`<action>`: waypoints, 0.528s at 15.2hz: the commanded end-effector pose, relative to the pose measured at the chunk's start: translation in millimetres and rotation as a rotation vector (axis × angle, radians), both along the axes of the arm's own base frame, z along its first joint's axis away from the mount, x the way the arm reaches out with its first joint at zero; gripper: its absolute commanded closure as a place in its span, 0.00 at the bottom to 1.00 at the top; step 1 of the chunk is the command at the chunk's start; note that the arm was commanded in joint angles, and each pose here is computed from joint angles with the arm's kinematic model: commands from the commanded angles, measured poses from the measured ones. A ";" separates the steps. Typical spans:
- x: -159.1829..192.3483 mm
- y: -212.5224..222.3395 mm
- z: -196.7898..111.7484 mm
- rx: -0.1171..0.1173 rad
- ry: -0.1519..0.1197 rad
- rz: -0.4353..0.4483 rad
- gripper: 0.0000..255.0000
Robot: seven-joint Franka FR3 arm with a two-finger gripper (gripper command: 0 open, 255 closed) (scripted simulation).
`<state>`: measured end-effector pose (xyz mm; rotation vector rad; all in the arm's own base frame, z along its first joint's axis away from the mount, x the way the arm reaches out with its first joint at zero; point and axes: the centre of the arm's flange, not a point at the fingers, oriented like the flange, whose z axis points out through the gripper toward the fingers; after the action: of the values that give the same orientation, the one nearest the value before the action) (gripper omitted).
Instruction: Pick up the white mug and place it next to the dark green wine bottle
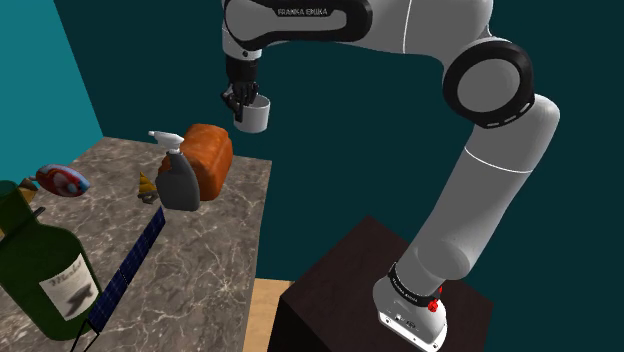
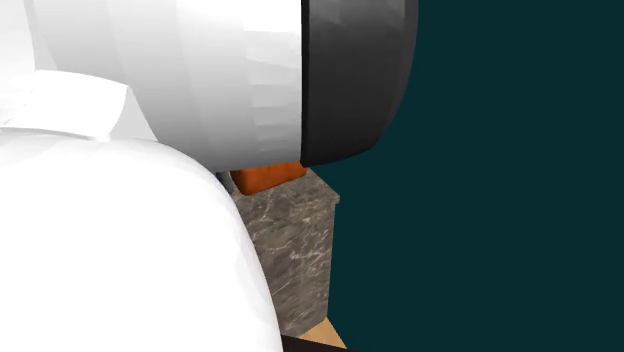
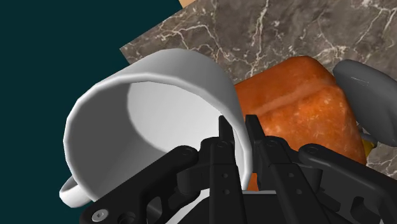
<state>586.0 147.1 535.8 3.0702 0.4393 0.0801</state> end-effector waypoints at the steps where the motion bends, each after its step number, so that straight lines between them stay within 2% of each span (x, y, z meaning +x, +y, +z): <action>1: 0.2 0.1 10.3 0.000 0.000 0.000 1.00; 8: 0.2 0.1 47.2 0.000 0.000 0.000 1.00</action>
<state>586.1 147.9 577.5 3.0703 0.4398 0.0800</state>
